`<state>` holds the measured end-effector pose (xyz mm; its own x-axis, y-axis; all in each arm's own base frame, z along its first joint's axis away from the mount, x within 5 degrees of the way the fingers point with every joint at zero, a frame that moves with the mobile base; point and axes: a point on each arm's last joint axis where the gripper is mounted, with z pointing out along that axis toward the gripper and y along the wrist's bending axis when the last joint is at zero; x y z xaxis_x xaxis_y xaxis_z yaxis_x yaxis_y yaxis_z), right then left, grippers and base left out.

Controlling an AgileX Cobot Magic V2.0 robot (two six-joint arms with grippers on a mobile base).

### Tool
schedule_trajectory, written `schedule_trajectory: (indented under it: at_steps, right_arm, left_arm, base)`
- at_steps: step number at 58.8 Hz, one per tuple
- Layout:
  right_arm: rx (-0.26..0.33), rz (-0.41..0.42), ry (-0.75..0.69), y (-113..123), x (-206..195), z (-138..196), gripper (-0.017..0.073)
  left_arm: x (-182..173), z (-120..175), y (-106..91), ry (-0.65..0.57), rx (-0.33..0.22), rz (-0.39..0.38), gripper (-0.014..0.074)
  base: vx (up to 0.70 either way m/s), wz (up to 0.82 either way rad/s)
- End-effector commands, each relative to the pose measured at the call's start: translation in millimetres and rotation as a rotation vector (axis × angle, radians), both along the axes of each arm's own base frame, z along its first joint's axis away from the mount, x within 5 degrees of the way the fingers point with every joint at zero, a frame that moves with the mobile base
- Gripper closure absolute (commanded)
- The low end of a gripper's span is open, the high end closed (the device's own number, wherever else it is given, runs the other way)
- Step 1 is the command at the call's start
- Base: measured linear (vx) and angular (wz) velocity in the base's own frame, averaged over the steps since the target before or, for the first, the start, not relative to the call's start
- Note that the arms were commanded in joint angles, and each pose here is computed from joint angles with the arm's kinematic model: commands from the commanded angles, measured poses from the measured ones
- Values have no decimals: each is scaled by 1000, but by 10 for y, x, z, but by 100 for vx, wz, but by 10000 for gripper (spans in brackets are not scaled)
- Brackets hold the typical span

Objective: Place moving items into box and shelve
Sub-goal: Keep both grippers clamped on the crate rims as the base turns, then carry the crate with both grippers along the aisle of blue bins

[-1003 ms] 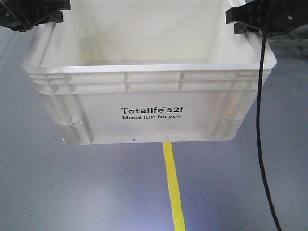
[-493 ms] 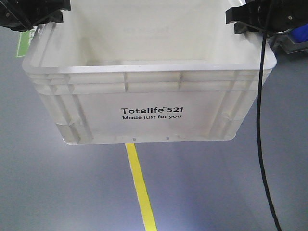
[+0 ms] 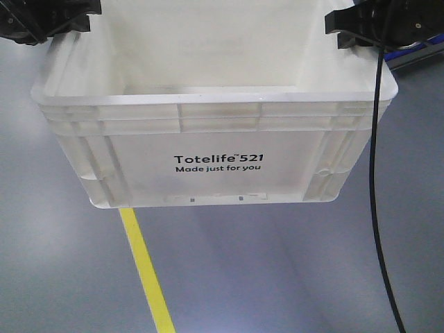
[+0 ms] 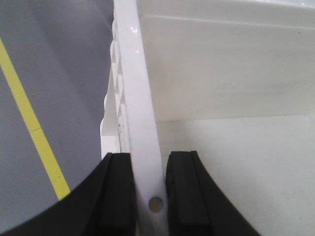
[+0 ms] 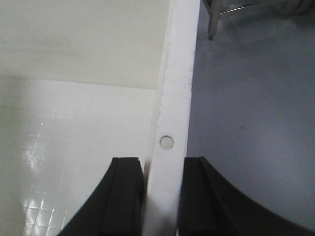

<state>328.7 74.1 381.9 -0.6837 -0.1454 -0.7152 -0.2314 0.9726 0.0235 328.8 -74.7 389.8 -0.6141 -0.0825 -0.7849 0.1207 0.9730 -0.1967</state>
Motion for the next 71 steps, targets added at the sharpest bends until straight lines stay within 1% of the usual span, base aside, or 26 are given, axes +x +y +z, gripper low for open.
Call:
schedule_trajectory:
  at_steps: [1,30,71]
  right_arm:
    - [86,13,-239,31,-78,449,572]
    - [86,13,-239,31,-78,449,572]
    - [86,13,-239,31,-78,449,572]
  left_arm:
    - [-118,490,-41,-245,-101,-12,607]
    - [-118,490,-41,-245,-101,-12,607]
    - [-118,490,-40,-245,-99,-12,607]
  base:
    - [40,-42]
    - [36,-52]
    - [29,-52]
